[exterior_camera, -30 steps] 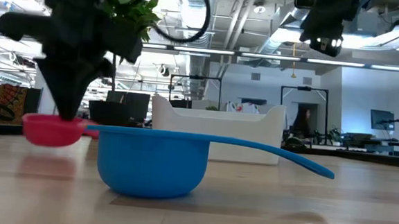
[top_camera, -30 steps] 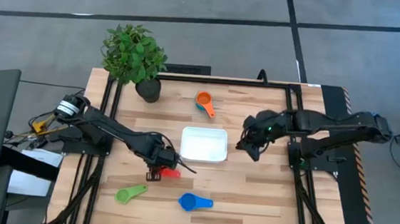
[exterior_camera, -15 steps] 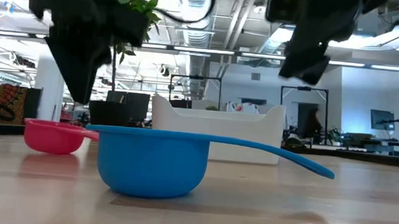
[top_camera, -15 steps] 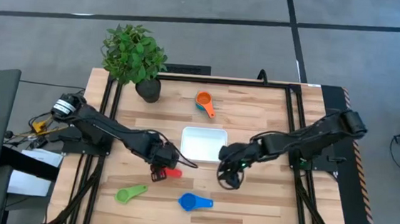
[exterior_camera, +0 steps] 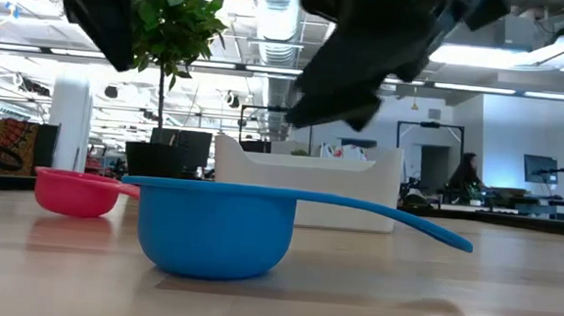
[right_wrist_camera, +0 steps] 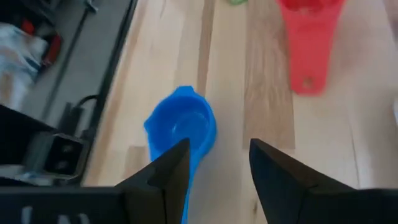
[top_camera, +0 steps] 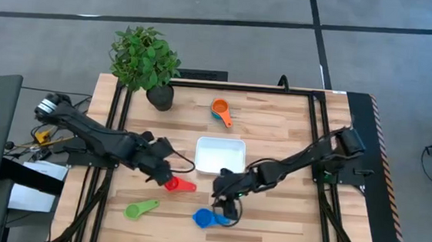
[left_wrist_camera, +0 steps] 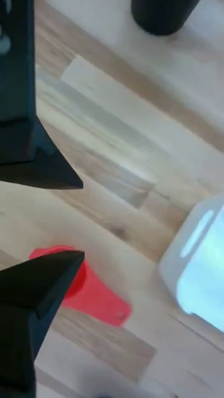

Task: Nest measuring cups in basket
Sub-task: Stack the blue measuring cup on top of the orange measuring cup

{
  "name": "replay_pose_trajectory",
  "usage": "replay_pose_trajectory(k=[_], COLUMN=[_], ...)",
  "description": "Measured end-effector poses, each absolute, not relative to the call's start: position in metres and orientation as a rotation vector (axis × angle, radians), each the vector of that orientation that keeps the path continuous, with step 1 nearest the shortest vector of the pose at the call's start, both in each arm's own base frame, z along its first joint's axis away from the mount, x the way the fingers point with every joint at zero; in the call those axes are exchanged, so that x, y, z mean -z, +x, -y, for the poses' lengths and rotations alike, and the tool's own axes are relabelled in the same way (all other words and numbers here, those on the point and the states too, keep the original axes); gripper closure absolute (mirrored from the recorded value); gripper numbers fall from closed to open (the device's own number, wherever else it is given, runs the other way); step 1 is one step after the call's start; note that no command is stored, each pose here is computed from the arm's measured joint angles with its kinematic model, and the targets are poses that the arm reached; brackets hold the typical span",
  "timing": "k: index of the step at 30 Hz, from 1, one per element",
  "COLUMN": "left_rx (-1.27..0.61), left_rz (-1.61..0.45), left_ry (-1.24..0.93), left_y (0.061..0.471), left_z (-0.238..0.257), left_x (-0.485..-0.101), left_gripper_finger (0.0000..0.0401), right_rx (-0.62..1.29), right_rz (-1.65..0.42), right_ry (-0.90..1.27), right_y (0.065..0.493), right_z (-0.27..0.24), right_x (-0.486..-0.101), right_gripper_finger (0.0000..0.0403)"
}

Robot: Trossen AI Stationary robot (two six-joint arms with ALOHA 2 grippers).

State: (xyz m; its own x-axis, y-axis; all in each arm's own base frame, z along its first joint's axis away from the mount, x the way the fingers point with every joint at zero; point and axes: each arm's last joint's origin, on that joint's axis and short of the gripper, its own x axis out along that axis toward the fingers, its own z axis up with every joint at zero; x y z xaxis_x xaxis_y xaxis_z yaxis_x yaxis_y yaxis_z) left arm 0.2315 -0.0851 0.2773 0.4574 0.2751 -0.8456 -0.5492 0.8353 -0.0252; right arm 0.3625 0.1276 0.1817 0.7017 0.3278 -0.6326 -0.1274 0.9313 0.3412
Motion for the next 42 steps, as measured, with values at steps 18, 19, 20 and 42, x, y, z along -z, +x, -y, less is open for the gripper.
replay_pose_trajectory(k=[18,19,20,42], left_rx=[-0.470,-0.470,-0.471,-0.479], left_rz=[-0.985,-0.989,-0.994,-0.991], left_ry=[-0.193,-0.192,-0.188,-0.076], left_y=[0.210,0.210,0.210,0.209], left_z=[0.099,0.098,0.098,0.095], left_x=[-0.284,-0.284,-0.283,-0.283], left_gripper_finger=[0.0255,0.0255,0.0255,0.0255], right_rx=[-0.285,-0.291,-0.289,-0.048], right_rz=[-0.979,-0.989,-0.995,-1.060], right_ry=[0.115,0.118,0.124,0.139], right_y=[0.422,0.421,0.421,0.372], right_z=[-0.153,-0.154,-0.154,-0.077], right_x=[-0.137,-0.136,-0.136,-0.251], right_gripper_finger=[0.0197,0.0203,0.0210,0.0392])
